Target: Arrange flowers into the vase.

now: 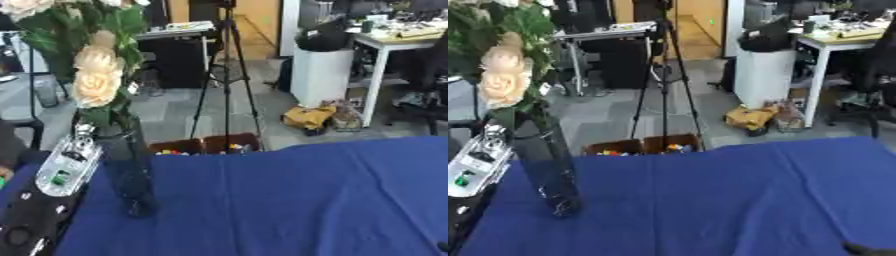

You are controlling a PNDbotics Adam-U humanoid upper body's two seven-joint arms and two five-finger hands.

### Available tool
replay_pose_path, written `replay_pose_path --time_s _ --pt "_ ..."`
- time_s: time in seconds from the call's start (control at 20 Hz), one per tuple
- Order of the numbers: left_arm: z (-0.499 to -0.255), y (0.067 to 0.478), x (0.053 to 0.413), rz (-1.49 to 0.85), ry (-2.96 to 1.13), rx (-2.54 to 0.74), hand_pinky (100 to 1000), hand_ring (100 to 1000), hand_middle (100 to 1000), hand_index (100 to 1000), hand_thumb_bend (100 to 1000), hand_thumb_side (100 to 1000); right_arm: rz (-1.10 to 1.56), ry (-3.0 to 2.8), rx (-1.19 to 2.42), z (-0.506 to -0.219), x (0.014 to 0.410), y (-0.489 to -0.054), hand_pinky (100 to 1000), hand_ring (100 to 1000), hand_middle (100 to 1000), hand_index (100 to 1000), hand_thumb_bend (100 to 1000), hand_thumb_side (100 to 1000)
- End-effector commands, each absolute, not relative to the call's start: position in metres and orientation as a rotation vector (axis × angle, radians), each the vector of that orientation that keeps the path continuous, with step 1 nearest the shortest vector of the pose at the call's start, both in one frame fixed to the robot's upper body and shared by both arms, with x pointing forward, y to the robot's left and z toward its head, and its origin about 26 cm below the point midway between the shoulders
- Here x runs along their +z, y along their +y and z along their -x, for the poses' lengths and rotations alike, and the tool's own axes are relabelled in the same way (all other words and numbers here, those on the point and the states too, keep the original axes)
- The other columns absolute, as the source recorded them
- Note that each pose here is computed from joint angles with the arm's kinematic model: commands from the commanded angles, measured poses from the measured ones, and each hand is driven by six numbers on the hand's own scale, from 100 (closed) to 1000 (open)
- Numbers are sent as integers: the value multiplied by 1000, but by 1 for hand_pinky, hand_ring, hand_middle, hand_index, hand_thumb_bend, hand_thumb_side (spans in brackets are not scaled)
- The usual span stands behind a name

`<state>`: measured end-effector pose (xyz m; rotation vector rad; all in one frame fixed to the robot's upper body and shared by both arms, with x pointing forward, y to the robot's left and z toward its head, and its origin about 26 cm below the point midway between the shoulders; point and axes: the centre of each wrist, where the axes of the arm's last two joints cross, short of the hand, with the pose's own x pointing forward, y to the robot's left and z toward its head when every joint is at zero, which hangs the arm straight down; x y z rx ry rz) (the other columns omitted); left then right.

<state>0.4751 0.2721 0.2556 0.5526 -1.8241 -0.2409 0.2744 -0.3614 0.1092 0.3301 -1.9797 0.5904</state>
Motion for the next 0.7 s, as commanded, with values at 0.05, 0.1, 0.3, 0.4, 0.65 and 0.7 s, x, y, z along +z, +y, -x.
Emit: replay_pose_path --time_s 0.05,0.1,0.3,0.4,0.65,0.7 --pt "-474 280 256 -621 -1819 -240 510 532 528 672 666 747 -311 -1990 614 -275 116 -364 907 944 521 769 257 544" --pt "-474 280 257 -639 -1822 -245 510 532 528 672 666 747 -311 -1989 614 -275 116 -364 907 944 521 769 257 544" --pt "-473 279 259 -684 -1828 -260 520 542 539 678 684 744 -312 -1989 613 -275 116 -364 907 944 521 769 257 544" --pt "-473 279 260 -689 -1827 -263 520 542 539 678 684 744 -312 -1989 613 -275 116 -364 907 944 521 769 257 544" --pt "-472 279 260 -691 -1827 -264 520 542 539 678 684 744 -312 -1989 613 -275 116 -364 907 944 521 769 257 544" --pt "-472 279 260 -691 -1827 -264 520 542 539 678 684 744 -312 -1989 613 -275 116 -364 907 944 521 769 257 544"
